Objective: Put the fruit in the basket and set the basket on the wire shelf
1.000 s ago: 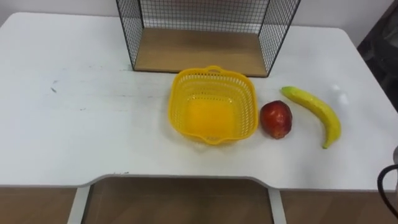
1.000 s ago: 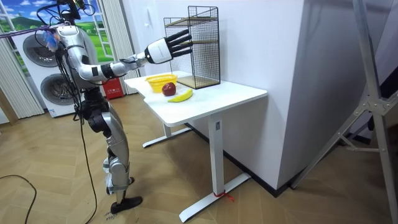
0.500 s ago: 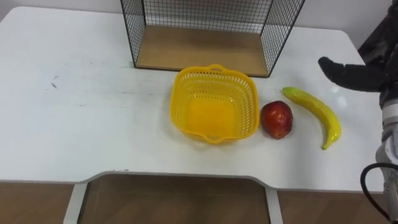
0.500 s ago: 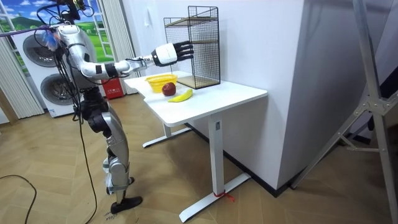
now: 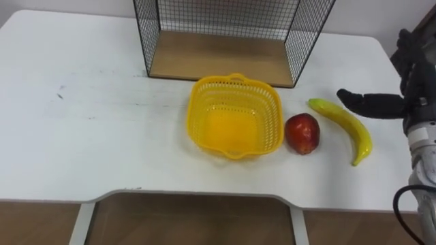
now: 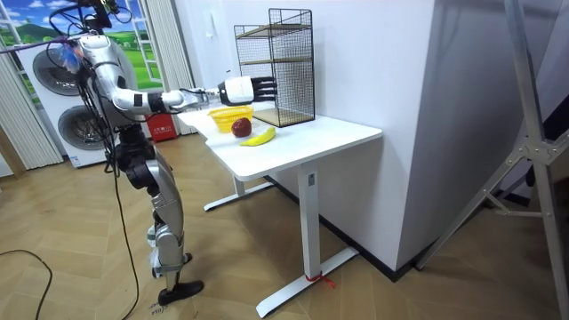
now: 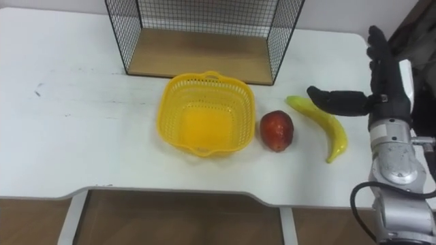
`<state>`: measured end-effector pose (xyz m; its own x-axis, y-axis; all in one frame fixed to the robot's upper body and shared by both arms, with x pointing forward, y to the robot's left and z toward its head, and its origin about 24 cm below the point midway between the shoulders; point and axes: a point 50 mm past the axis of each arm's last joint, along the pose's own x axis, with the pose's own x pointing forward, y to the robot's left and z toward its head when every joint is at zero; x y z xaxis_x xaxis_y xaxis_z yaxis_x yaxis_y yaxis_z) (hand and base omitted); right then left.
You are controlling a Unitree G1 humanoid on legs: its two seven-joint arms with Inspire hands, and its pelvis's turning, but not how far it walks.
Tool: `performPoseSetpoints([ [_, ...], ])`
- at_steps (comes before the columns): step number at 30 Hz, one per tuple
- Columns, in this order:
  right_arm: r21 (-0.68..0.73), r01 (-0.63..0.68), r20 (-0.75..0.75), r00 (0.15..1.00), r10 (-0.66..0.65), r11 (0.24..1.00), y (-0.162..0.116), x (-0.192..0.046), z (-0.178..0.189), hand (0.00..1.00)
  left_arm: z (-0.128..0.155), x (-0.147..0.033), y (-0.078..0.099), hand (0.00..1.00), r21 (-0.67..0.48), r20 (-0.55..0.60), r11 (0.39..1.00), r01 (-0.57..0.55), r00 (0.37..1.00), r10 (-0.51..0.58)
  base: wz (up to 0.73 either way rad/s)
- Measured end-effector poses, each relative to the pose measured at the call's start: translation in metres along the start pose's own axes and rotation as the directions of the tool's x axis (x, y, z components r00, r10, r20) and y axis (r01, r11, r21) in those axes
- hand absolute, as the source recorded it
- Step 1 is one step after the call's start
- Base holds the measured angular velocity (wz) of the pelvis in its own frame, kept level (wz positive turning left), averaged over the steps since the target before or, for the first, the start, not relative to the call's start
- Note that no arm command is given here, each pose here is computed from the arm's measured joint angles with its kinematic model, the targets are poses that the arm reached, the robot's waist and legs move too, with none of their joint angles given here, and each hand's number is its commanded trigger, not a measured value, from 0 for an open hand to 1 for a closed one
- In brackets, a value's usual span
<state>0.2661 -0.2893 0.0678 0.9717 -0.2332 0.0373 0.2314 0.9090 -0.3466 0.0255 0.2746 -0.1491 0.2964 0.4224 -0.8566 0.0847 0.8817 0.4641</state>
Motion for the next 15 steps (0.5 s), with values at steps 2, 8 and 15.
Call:
performPoseSetpoints([
  [2,-0.003,-0.028,-0.009,1.0,0.028,1.0,0.0016,-0.0014,-0.002,0.0,-0.0002,0.0002,0.0,0.0,0.001,-0.002,1.0,0.004,1.0,-0.004,0.0],
  [8,-0.078,-0.087,-0.017,0.996,0.086,0.993,0.0062,-0.0023,-0.0034,0.0,-0.0009,0.0,-0.0012,0.0,0.004,-0.005,1.0,0.022,1.0,-0.022,0.0],
  [15,-0.109,-0.133,-0.023,0.991,0.131,0.985,0.0098,-0.0026,-0.0038,0.0,0.001,0.0005,-0.0013,0.0,0.004,0.0,1.0,0.027,1.0,-0.027,0.0],
])
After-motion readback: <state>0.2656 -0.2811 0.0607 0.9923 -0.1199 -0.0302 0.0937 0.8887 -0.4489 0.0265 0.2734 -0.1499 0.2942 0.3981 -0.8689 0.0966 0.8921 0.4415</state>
